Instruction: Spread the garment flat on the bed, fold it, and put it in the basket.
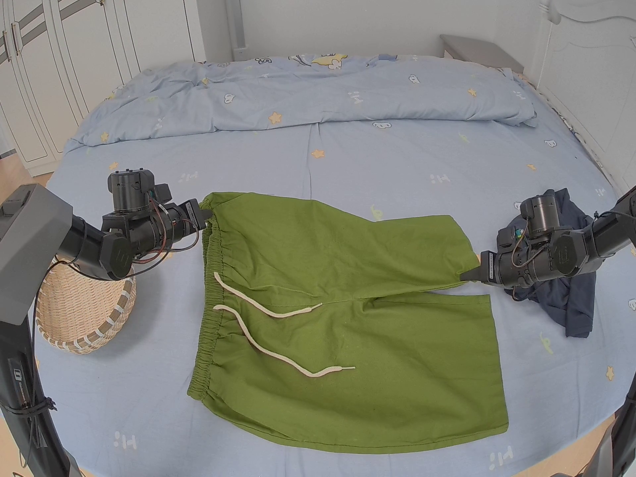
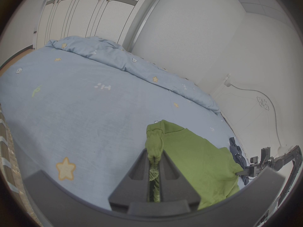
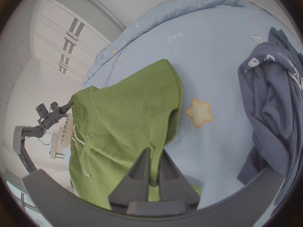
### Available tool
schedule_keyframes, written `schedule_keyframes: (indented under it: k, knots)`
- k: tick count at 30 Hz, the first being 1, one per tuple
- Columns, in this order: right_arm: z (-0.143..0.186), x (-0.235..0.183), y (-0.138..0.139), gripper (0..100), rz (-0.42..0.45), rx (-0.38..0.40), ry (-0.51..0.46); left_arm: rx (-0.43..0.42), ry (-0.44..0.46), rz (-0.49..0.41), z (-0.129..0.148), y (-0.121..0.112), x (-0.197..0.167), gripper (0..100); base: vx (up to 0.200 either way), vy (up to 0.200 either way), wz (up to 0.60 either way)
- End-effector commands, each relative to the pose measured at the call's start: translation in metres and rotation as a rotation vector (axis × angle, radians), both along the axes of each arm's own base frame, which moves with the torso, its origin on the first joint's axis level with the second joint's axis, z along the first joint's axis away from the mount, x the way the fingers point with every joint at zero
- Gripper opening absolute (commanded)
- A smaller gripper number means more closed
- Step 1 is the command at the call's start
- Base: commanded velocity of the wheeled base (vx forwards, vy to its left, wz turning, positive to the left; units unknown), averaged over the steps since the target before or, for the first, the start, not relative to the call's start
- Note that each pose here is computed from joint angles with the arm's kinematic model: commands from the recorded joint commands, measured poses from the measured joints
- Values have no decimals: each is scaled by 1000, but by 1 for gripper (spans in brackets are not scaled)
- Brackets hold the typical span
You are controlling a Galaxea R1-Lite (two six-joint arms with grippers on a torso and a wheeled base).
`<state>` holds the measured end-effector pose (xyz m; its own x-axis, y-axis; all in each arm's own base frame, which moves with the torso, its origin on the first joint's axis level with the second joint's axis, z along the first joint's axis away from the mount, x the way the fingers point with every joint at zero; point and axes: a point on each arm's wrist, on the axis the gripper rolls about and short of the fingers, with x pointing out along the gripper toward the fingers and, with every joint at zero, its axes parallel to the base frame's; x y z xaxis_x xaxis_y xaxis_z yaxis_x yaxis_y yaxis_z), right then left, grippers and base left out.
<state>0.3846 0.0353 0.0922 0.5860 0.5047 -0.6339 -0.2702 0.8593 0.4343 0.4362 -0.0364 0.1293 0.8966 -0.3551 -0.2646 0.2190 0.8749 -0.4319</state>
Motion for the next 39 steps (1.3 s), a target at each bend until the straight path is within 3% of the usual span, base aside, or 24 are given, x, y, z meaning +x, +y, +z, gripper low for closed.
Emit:
schedule_keyframes:
  k: [1, 10, 11, 18, 22, 26, 29, 34, 39]
  knots:
    - [-7, -8, -2, 0, -6, -2, 14, 2, 16, 4, -10, 0, 7, 0, 0, 0, 0]
    - [-14, -9, -2, 0, -7, -1, 11, 4, 23, 5, -13, -1, 8, 0, 0, 0, 0]
    - [-15, -8, -3, 100, -8, -1, 12, 4, 26, 6, -13, -1, 8, 100, 0, 0, 0]
    - [-13, -11, -6, 100, -16, 3, 15, 5, 28, 16, -13, 1, 12, 100, 0, 0, 0]
    - [4, -17, -17, 100, -41, 10, -27, 3, 10, 59, -7, 20, 13, 100, 0, 0, 0]
    - [20, -16, -27, 100, -69, 14, -78, -7, -35, 78, 21, 28, -2, 100, 0, 0, 0]
    - [27, -13, -28, 100, -75, 18, -101, -9, -33, 75, 27, 27, -10, 100, 0, 0, 0]
    - [61, 13, -28, 100, -106, 62, -218, -9, 6, 17, 37, 6, -58, 100, 0, 0, 0]
    - [64, 49, -26, 100, -117, 114, -254, -26, 71, -38, 31, -12, -97, 100, 0, 0, 0]
